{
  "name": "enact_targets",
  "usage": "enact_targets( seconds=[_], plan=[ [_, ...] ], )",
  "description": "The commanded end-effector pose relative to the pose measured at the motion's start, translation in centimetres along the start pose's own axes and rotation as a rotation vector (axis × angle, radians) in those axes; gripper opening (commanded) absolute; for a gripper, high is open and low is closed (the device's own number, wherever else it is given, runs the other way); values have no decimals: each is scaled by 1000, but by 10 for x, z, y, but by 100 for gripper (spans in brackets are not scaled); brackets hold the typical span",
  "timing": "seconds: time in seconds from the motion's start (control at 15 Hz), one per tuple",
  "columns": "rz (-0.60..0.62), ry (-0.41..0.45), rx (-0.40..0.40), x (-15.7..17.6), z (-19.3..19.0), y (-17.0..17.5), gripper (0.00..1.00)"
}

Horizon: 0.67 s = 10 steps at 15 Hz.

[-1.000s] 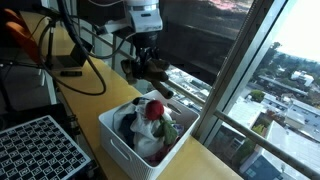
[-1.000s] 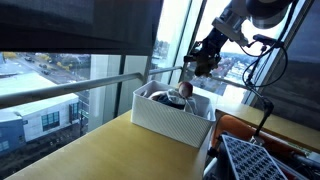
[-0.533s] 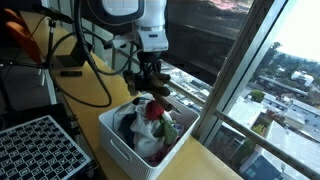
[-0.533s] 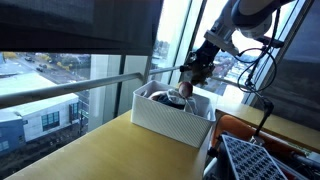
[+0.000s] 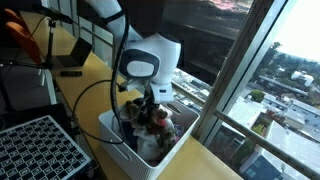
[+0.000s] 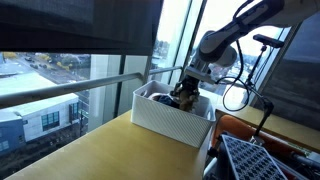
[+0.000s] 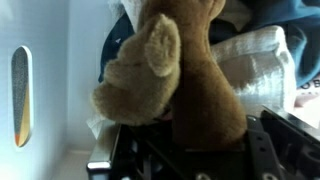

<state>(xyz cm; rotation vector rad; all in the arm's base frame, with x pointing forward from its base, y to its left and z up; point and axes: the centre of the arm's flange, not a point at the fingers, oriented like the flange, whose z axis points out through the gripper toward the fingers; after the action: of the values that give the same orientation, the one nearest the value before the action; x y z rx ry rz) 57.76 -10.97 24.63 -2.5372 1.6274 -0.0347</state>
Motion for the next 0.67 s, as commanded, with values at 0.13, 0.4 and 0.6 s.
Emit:
enact_targets(
  seconds=[0.13,0.4,0.6],
  plan=[
    [-10,-41,-34,30,53,-19,0],
    [-18,-54,-57,25,61,-26,28],
    [-32,-55,-73,8,47,-26,44]
  ],
)
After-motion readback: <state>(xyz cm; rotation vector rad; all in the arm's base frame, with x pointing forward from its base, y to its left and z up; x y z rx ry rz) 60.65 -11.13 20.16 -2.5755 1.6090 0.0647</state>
